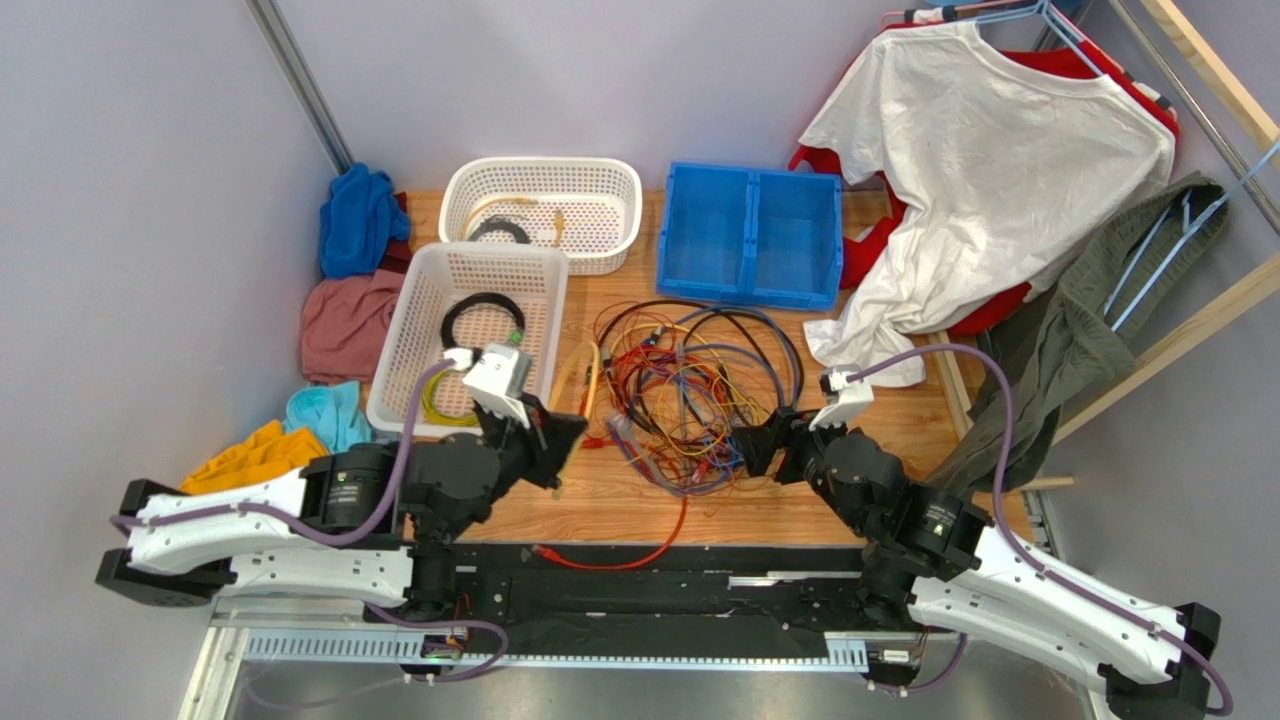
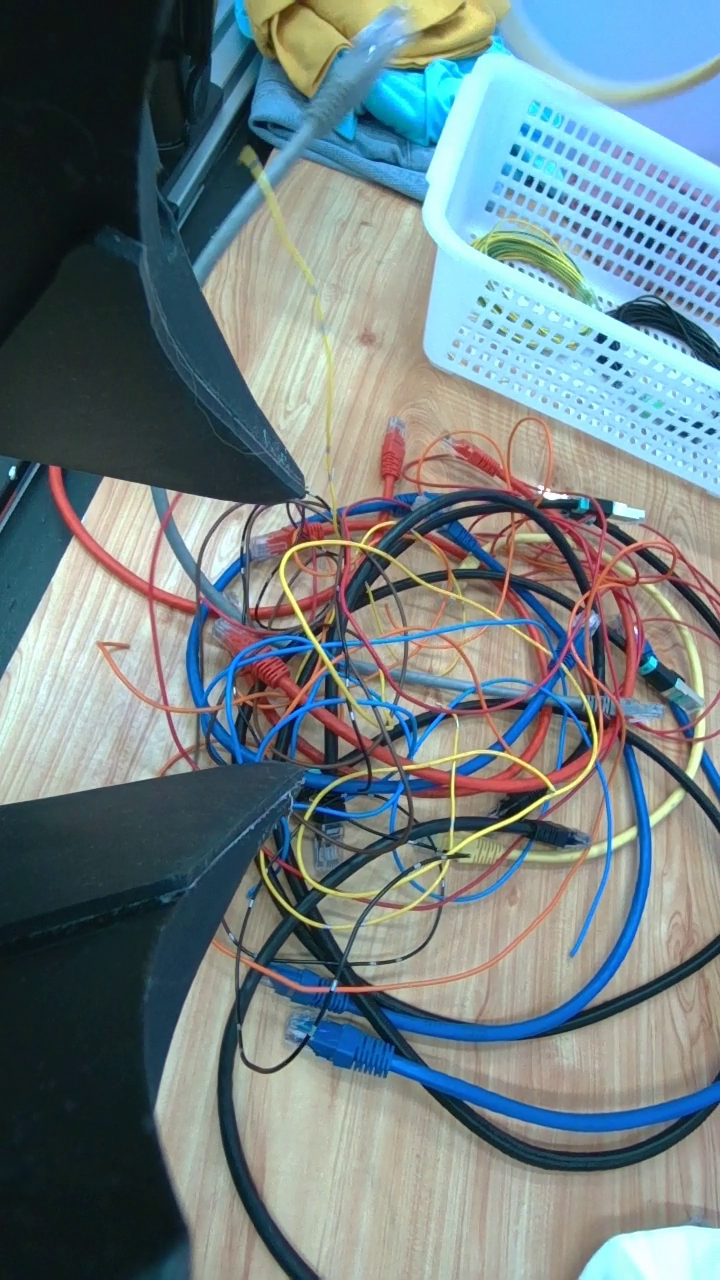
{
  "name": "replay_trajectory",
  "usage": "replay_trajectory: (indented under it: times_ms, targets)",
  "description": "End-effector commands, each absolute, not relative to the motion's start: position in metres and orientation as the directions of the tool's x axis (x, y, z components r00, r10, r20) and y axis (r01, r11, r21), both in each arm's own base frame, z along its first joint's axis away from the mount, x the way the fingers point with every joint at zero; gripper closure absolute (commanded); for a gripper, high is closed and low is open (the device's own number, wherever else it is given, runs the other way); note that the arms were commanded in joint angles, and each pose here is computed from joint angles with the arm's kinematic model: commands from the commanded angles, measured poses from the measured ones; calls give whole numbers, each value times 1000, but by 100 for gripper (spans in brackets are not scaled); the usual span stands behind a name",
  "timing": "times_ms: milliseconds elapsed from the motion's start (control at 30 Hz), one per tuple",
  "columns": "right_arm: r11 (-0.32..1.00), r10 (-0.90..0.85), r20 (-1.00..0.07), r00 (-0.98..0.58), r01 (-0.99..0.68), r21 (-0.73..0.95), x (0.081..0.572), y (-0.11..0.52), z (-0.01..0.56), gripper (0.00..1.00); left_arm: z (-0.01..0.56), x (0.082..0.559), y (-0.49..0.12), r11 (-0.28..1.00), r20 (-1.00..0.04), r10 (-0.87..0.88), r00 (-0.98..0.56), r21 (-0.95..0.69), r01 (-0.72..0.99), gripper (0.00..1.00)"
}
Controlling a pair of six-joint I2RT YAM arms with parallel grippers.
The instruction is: Untangle the cables
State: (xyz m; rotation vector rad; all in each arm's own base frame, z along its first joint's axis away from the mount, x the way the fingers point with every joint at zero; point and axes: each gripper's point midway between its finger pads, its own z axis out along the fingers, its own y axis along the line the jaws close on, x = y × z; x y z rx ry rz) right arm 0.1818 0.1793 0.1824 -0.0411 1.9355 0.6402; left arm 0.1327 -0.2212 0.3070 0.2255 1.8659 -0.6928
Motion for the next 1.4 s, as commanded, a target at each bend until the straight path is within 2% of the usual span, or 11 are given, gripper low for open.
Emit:
replay_trajectory:
  times_ms: [0,167,333,467,500,567,600,800,900,1133,1367]
  targets:
    - [826,291,-865,-409,-348,443,184,185,211,32,338,156,-205,847,-948,-134,-287,-260,463,100]
    - [814,301,-862,-409,-361,455,184,190,211,32,389,176,-200,868,-975,-127,-180,-197,455,100]
    - [809,301,-856,-420,-363,462,183,193,207,32,423,217,-198,920,-986,-105,-133,-147,364,100]
    - [805,304,-853,-423,-364,468,184,195,206,32,406,277,-203,940,-962,-124,-243,-193,283,100]
    - [805,298,-854,-426,-368,465,184,197,204,32,383,309,-204,949,-941,-131,-313,-210,235,100]
    - [803,295,-854,-428,-373,464,183,198,204,32,381,348,-190,958,-925,-177,-336,-241,158,100]
    - [807,289,-855,-430,-371,459,184,199,203,32,360,372,-202,958,-905,-168,-391,-244,151,100]
    - [823,264,-865,-428,-368,433,189,203,196,32,391,483,-206,952,-903,-244,-353,-292,88,100]
    - [836,254,-867,-430,-353,420,192,203,187,32,378,528,-201,949,-885,-271,-378,-311,48,100]
    - [849,236,-878,-417,-350,395,197,204,184,32,335,601,-164,895,-839,-431,-333,-446,-34,100]
    - [880,198,-892,-407,-328,345,200,198,175,32,275,633,-165,894,-820,-431,-378,-445,-53,100]
